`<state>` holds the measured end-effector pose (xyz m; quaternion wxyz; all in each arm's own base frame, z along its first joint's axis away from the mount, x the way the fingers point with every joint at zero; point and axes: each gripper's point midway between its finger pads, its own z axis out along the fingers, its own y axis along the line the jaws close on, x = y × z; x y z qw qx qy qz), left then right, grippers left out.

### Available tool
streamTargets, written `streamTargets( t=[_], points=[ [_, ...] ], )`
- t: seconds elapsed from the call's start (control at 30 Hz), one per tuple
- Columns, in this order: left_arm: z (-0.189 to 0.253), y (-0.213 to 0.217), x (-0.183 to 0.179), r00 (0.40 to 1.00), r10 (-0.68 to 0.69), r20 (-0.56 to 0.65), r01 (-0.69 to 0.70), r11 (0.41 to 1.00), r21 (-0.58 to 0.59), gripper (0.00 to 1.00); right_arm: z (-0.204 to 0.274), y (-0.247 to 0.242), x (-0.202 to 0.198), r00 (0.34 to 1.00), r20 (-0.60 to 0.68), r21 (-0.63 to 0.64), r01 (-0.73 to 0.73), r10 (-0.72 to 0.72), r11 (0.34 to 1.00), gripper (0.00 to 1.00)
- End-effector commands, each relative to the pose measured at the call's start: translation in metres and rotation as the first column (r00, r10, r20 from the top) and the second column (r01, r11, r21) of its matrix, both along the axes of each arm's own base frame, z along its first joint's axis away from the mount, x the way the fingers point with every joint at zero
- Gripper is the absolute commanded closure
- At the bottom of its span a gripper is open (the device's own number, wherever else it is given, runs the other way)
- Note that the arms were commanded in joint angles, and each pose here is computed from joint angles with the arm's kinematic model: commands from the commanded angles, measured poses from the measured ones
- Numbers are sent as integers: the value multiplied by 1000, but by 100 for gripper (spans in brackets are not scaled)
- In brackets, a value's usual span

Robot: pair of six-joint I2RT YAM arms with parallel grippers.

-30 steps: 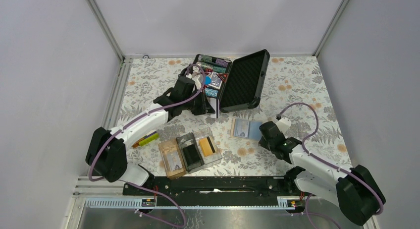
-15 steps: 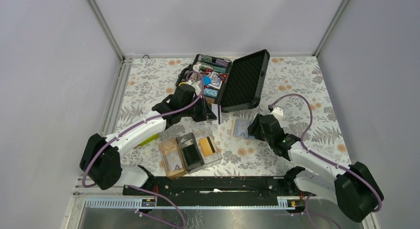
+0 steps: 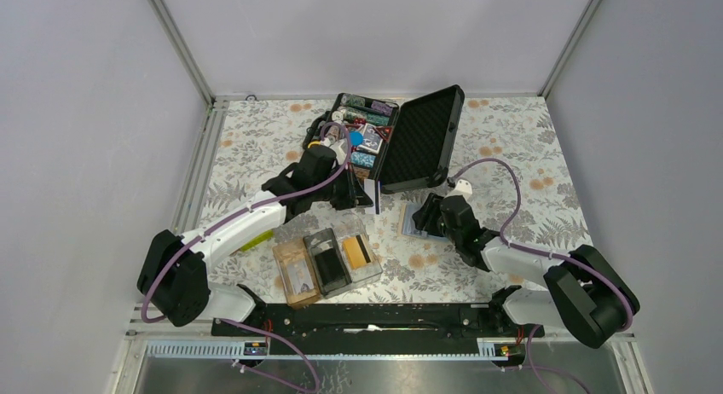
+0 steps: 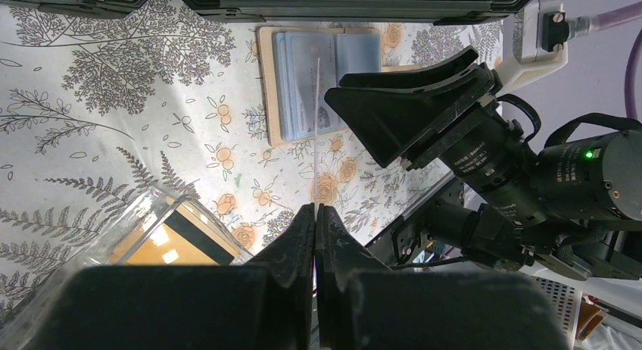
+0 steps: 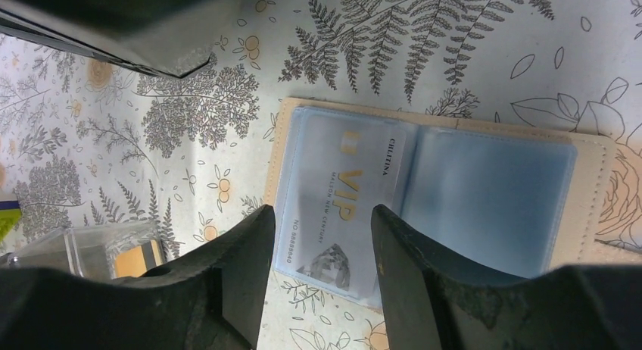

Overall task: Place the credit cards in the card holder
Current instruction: Move the card holder to the center of the board.

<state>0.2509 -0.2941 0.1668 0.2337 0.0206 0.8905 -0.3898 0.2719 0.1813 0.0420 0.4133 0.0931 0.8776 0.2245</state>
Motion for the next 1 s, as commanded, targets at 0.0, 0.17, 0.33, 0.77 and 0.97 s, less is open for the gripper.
streamTargets(
  t=[0.0,0.17,0.33,0.77,0.97],
  points=[
    [17,1,4,998,9,69,-7,1000,-27,100,5,-9,11,998,50,-40,37,-35,998,42],
    [19,1,5,997,9,76,-7,1000,-27,100,-9,-12,7,999,13,-77,38,-37,996,41],
    [19,4,4,997,9,81,-8,1000,-16,100,-20,-10,5,1000,-20,-87,22,-23,996,41],
    [-2,3,-4,999,3,34,-3,1000,-18,100,-37,13,-45,979,-160,-74,-137,123,988,47],
    [-3,-3,-9,999,-8,31,9,1000,-30,100,-36,31,-62,962,-166,-64,-230,217,971,48]
  ],
)
